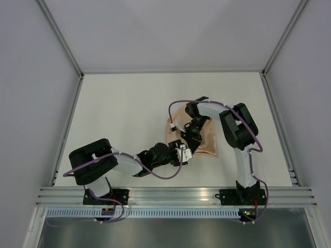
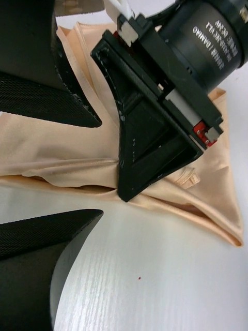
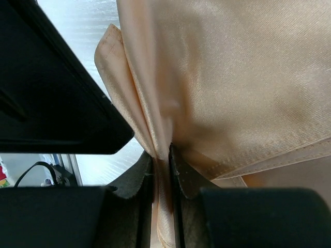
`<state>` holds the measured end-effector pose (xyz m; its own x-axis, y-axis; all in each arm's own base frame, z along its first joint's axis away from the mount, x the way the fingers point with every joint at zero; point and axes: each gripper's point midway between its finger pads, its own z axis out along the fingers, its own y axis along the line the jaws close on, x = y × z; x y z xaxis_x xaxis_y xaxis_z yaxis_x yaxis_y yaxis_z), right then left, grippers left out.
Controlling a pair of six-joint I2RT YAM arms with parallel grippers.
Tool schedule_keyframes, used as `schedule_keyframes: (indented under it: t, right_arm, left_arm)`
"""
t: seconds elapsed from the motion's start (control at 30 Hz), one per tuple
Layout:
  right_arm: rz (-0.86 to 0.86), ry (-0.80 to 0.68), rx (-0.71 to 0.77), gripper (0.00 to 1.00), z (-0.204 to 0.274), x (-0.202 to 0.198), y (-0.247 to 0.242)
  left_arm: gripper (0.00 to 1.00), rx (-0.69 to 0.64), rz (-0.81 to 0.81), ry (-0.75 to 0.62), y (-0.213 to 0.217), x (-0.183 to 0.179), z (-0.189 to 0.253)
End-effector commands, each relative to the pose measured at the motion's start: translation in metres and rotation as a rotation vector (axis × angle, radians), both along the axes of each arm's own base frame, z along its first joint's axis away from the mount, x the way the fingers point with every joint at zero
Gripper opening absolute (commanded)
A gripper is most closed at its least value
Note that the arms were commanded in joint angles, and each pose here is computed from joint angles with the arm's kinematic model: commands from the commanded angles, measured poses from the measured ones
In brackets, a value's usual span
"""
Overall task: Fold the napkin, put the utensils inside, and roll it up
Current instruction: Roll the napkin at the center of the board.
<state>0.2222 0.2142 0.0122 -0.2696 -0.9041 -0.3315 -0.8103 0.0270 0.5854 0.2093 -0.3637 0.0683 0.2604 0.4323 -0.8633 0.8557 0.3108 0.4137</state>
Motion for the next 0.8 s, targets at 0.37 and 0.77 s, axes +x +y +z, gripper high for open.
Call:
schedule_keyframes:
  t: [0.37, 0.77]
  right_arm:
    - [0.071, -0.107, -0.079, 0.15, -0.050, 0.023, -0.018]
    - [0.062, -0.104, -0.078, 0.15, -0.051, 0.024, -0.017]
  left_arm:
    - [0.70, 0.111, -0.156, -0.007, -0.029, -0.009, -0.023]
    - [0.46, 0.240, -0.166, -0.007, -0.026, -0.007, -0.052]
